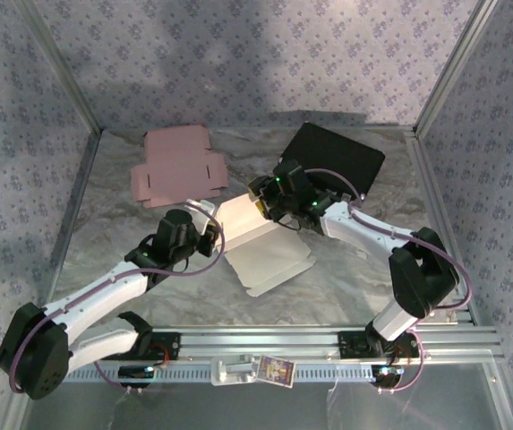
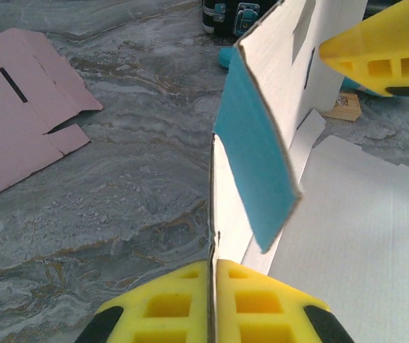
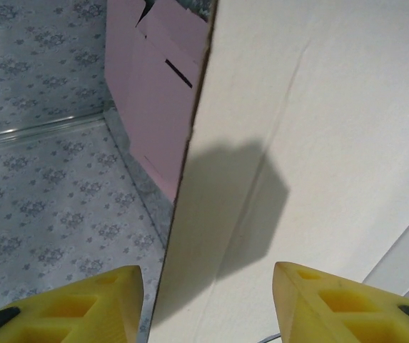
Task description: Fold the paper box
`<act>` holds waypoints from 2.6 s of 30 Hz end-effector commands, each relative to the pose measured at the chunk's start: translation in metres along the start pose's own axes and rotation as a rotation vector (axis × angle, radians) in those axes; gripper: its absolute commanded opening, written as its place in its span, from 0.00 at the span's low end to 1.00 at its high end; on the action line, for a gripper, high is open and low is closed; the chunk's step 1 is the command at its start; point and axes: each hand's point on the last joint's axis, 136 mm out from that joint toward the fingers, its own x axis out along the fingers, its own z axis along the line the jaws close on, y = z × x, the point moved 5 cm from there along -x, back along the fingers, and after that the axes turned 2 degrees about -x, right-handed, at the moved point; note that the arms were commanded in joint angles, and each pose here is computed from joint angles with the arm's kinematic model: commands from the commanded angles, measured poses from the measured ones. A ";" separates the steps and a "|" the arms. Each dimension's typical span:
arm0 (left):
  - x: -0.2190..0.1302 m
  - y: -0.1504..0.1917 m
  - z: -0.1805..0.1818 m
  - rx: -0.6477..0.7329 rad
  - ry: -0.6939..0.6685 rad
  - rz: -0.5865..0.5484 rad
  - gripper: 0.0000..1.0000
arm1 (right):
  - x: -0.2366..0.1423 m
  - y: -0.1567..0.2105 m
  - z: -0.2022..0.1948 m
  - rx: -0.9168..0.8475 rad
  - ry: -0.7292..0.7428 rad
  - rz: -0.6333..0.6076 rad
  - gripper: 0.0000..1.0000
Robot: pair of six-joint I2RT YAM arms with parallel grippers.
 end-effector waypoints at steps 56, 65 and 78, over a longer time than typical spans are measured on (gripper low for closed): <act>-0.054 -0.037 0.022 -0.272 -0.168 -0.103 0.43 | 0.018 -0.006 -0.011 0.170 -0.120 -0.114 0.00; -0.092 0.006 0.037 -0.672 -0.250 0.063 0.49 | 0.029 0.017 -0.021 0.237 -0.236 -0.172 0.00; -0.056 0.002 0.107 -0.825 -0.411 0.073 0.41 | 0.033 0.038 -0.016 0.023 -0.448 -0.061 0.00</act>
